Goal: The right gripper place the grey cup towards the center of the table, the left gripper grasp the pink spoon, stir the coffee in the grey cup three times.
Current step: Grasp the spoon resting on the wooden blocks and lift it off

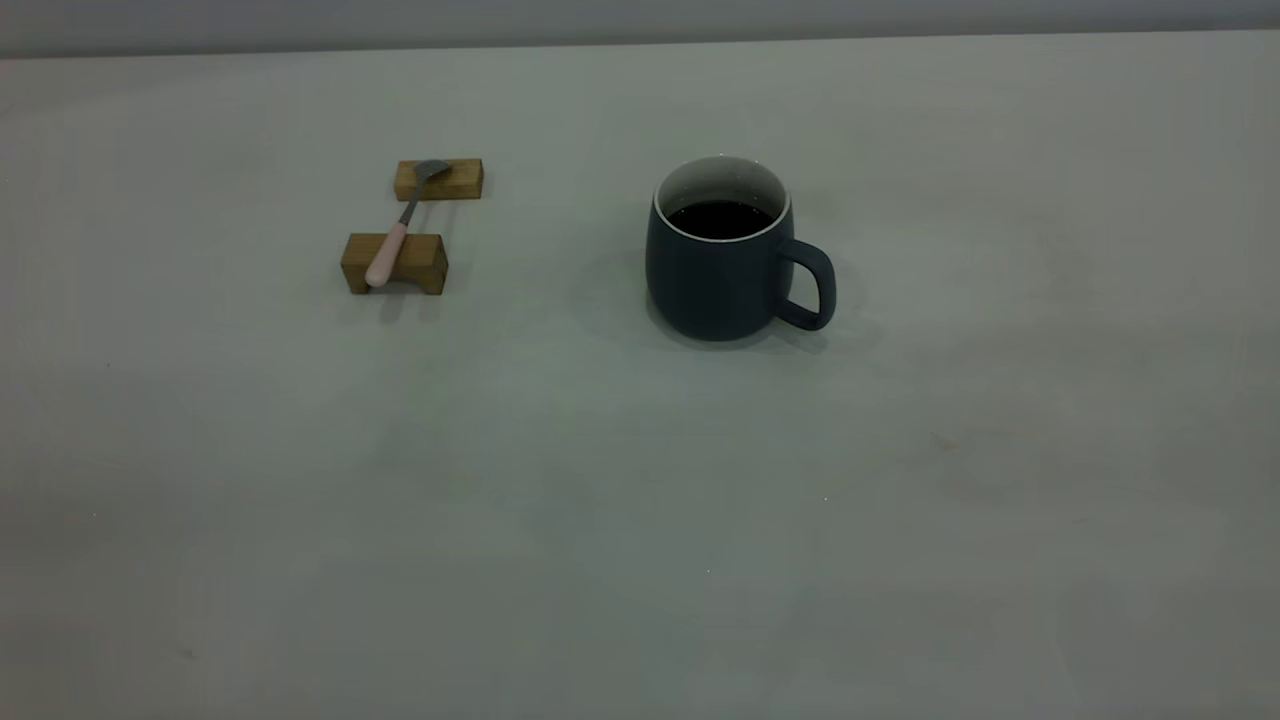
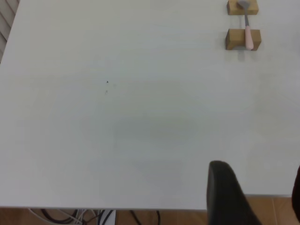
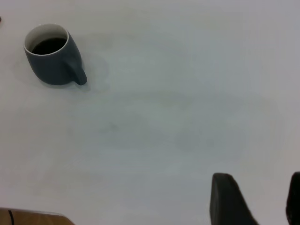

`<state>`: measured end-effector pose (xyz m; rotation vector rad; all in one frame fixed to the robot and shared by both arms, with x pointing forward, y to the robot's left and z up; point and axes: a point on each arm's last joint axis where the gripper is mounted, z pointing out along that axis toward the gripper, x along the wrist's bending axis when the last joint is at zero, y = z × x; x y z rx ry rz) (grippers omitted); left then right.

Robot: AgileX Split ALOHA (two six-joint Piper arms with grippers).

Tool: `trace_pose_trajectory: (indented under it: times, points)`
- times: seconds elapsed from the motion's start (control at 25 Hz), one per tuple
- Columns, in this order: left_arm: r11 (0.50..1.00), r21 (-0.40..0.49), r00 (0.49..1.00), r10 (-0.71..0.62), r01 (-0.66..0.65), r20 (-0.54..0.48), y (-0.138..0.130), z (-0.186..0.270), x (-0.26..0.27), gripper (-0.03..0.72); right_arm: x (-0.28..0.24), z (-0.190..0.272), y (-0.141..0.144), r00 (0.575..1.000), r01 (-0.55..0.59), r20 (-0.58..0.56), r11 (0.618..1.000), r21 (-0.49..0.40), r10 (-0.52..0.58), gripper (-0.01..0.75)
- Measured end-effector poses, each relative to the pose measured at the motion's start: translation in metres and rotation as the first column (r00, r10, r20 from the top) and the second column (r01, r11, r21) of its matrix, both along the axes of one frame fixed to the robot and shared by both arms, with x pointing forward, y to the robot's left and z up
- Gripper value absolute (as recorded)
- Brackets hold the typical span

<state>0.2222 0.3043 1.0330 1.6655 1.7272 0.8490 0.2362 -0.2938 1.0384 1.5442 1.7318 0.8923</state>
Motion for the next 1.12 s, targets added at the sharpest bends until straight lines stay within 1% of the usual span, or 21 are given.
trace_pose_trajectory:
  times: [0.08,0.16,0.32,0.4,0.44,0.48,0.6,0.72,0.8,0.88,1.0,1.12]
  points:
    - [1.0,0.001,1.0,0.008,-0.008,-0.004,0.001,0.0,0.001,0.422,0.0,0.0,0.0,1.0,0.0,0.0,1.0,0.0,0.0,0.317]
    - [1.0,-0.016,1.0,0.025,-0.025,-0.017,0.001,0.006,0.005,0.428,0.0,0.0,0.0,1.0,0.0,0.0,1.0,0.0,0.0,0.299]
    - [0.998,-0.032,0.993,0.047,-0.051,-0.106,0.002,0.029,0.035,0.484,0.0,0.0,0.0,1.0,0.0,0.0,1.0,0.0,0.0,0.267]
    - [0.998,-0.024,0.985,0.06,-0.065,-0.163,0.003,0.038,0.062,0.525,0.0,0.0,0.0,1.0,0.0,0.0,1.0,0.0,0.0,0.252]
    - [0.997,-0.021,0.982,0.067,-0.071,-0.174,0.004,0.042,0.076,0.54,0.0,0.0,0.0,1.0,0.0,0.0,1.0,0.0,0.0,0.247]
    - [0.997,-0.019,0.976,0.072,-0.077,-0.205,0.005,0.043,0.092,0.549,0.0,0.0,0.0,1.0,0.0,0.0,1.0,0.0,0.0,0.244]
    - [0.996,-0.026,0.963,0.081,-0.091,-0.259,0.005,0.044,0.142,0.562,0.0,0.0,0.0,1.0,0.0,0.0,1.0,0.0,0.0,0.243]
    - [0.995,-0.034,0.941,0.078,-0.094,-0.33,0.005,0.036,0.192,0.575,0.0,0.0,0.0,1.0,0.0,0.0,1.0,0.0,0.0,0.243]
    - [0.995,-0.033,0.915,0.072,-0.093,-0.397,0.005,0.022,0.225,0.588,0.0,0.0,0.0,1.0,0.0,0.0,1.0,0.0,0.0,0.243]
    - [0.996,-0.031,0.896,0.062,-0.084,-0.441,0.002,0.009,0.252,0.605,0.0,0.0,0.0,1.0,0.0,0.0,1.0,0.0,0.0,0.243]
    - [0.998,-0.031,0.87,0.032,-0.054,-0.491,-0.008,-0.014,0.291,0.622,0.0,0.0,0.0,1.0,0.0,0.0,1.0,0.0,0.0,0.243]
    - [0.999,-0.032,0.846,-0.009,-0.009,-0.533,-0.027,-0.038,0.323,0.626,0.0,0.0,0.0,1.0,0.0,0.0,1.0,0.0,0.0,0.243]
